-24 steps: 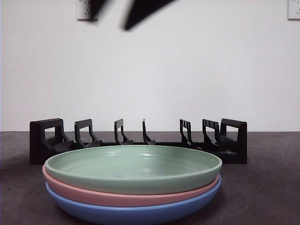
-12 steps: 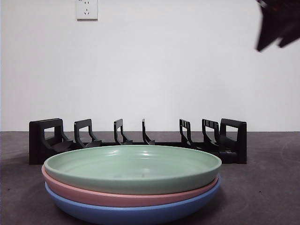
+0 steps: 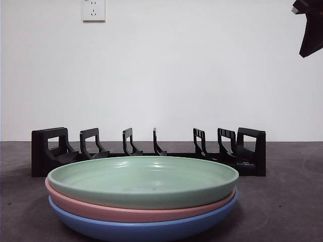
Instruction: Place the plate
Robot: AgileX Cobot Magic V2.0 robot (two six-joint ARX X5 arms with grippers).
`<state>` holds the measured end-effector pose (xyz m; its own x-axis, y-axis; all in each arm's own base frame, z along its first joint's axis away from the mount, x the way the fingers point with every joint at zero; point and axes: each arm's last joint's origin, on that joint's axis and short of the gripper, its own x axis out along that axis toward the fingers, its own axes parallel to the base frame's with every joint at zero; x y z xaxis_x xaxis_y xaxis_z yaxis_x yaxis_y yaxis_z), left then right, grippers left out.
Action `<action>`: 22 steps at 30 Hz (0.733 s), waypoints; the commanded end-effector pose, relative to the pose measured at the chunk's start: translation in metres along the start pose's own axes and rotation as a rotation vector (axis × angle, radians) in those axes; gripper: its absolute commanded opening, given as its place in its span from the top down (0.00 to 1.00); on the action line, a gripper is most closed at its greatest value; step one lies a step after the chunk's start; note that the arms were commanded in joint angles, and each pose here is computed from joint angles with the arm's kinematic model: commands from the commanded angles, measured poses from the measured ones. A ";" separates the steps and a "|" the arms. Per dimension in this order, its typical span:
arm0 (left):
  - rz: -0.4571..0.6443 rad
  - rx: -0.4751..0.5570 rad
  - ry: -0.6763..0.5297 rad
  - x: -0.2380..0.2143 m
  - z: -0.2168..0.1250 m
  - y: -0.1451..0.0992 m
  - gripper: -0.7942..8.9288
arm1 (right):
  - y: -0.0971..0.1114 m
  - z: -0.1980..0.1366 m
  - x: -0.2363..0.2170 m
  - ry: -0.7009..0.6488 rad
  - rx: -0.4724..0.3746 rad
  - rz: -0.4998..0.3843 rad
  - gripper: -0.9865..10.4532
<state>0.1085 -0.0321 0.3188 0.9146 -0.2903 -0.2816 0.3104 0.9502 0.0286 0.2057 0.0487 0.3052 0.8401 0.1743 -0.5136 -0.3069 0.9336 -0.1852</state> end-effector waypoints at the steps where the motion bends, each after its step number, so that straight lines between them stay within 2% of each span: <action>1: -0.002 0.005 -0.016 -0.001 0.003 0.000 0.91 | 0.000 0.004 0.000 -0.028 0.009 -0.004 0.90; 5: -0.002 0.005 -0.018 -0.001 0.003 0.000 0.91 | 0.000 0.005 0.000 -0.031 0.009 -0.002 0.90; 6: 0.000 0.022 -0.026 -0.001 0.004 0.000 0.91 | 0.000 0.005 0.000 -0.031 0.009 -0.002 0.90; 7: 0.018 0.091 -0.039 -0.001 0.004 0.001 0.91 | 0.000 0.005 0.000 -0.031 0.009 -0.002 0.90; 10: 0.043 0.130 -0.076 0.000 -0.008 0.002 0.91 | 0.000 0.005 0.000 -0.031 0.009 -0.002 0.90; 13: 0.109 0.122 -0.166 0.006 -0.050 0.007 0.91 | 0.000 0.005 0.000 -0.031 0.009 -0.002 0.90; 17: 0.201 0.086 -0.221 0.012 -0.111 0.012 0.91 | 0.000 0.005 0.000 -0.031 0.009 -0.002 0.90; 22: 0.280 -0.019 -0.273 0.022 -0.148 0.019 0.91 | 0.000 0.005 0.000 -0.031 0.009 -0.002 0.90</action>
<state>0.0957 -0.0035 0.1667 0.9980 -0.0408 -0.0490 0.0452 0.9946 0.0939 0.2064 0.0489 0.3064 0.8475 0.1768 -0.5005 -0.3047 0.9341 -0.1860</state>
